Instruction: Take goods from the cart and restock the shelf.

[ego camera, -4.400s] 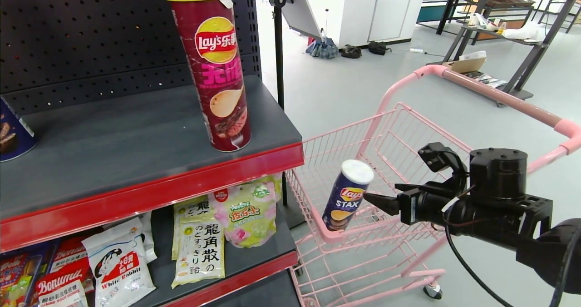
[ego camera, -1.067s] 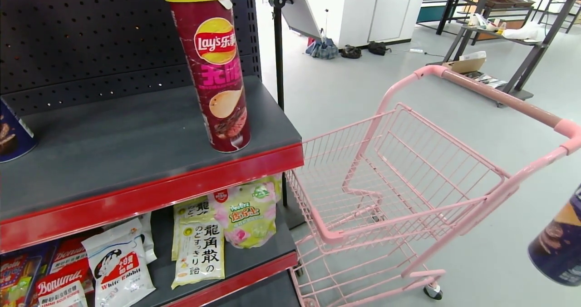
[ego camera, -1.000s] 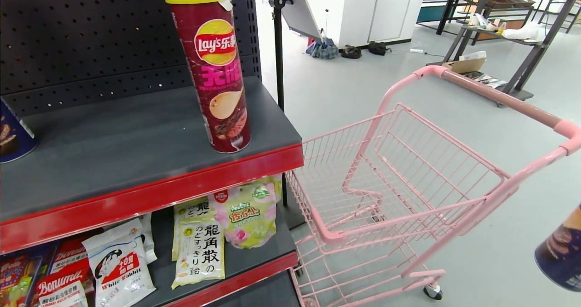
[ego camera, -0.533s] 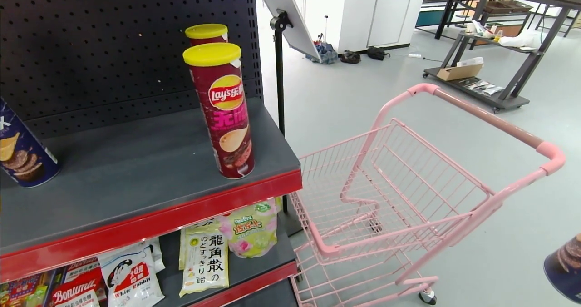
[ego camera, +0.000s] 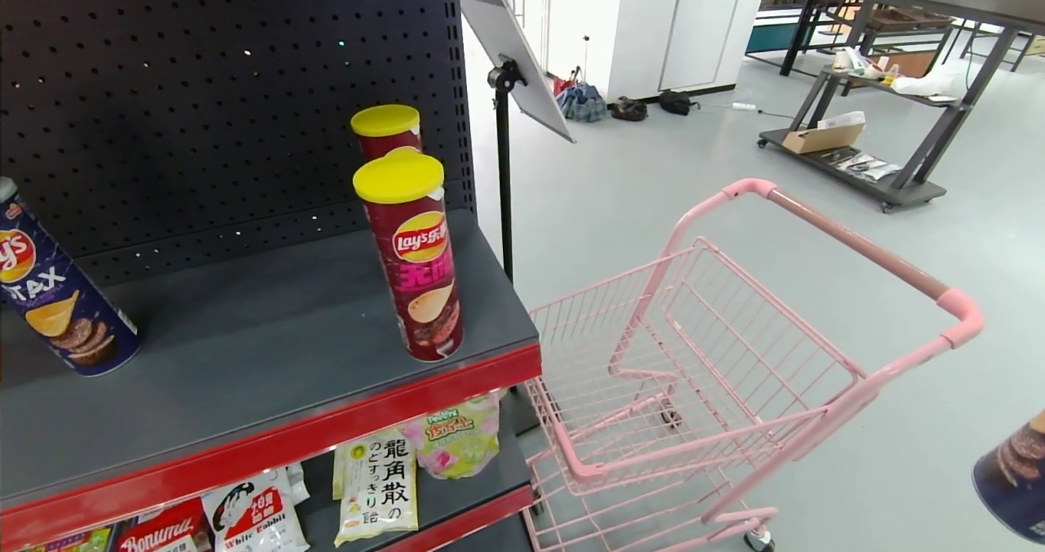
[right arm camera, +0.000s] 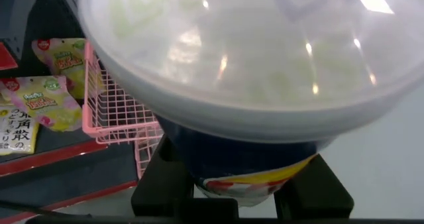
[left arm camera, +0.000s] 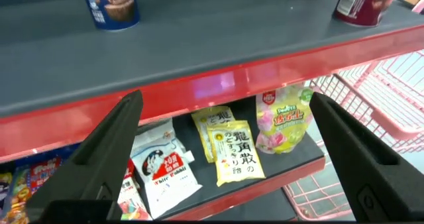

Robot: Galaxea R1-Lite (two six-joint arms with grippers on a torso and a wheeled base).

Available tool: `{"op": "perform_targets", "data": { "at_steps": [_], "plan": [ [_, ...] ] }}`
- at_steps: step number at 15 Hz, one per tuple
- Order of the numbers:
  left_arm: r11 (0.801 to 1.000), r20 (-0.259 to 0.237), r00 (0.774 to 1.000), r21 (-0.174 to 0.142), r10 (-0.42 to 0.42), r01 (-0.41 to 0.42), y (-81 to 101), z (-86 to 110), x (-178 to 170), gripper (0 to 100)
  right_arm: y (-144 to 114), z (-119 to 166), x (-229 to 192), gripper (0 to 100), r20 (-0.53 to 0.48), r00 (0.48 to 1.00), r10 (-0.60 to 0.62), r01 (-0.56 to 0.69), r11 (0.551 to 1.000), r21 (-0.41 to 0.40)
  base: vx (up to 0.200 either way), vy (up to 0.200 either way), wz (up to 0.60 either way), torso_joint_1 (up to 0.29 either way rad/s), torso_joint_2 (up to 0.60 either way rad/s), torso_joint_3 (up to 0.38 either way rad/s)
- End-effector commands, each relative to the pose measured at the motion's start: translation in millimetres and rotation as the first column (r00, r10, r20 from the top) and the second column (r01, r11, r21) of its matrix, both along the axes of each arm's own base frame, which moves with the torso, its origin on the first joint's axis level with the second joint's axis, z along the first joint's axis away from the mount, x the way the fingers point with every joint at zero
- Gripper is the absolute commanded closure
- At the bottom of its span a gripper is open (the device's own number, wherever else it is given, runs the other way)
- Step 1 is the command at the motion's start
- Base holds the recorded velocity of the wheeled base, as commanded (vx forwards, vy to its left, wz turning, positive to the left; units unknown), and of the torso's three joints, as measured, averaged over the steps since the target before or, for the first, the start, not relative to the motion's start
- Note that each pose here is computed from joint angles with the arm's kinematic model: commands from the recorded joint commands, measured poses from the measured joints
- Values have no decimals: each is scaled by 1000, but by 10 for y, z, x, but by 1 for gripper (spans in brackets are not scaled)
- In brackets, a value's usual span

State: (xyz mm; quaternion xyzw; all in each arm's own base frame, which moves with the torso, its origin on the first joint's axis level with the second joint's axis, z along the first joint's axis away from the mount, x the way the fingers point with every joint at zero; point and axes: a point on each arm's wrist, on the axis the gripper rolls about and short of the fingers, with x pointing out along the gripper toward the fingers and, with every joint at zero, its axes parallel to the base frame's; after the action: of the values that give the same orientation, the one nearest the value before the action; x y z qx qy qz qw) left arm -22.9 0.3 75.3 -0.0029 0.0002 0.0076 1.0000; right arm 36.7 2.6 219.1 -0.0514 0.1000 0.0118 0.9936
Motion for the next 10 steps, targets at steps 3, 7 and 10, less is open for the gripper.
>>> {"op": "perform_targets", "data": {
  "at_steps": [3, 7, 10],
  "plan": [
    [1000, -1, 1000, 0, 0, 0, 0, 0, 1, 0, 10, -8, 67, 100, -28, 1000, -1, 0, 1000, -7, 0, 0, 400, 84, -191, -115],
    [1000, -1, 1000, 0, 0, 0, 0, 0, 1, 0, 11, -22, 68, 100, -34, 999, 1, -1, 1000, -7, 0, 0, 600, 16, -10, -8],
    [1000, -1, 1000, 0, 0, 0, 0, 0, 1, 0, 6, -113, 35, 100, -38, 999, 1, -1, 1000, -10, 0, 0, 600, -1, -1, -2]
  ]
}}
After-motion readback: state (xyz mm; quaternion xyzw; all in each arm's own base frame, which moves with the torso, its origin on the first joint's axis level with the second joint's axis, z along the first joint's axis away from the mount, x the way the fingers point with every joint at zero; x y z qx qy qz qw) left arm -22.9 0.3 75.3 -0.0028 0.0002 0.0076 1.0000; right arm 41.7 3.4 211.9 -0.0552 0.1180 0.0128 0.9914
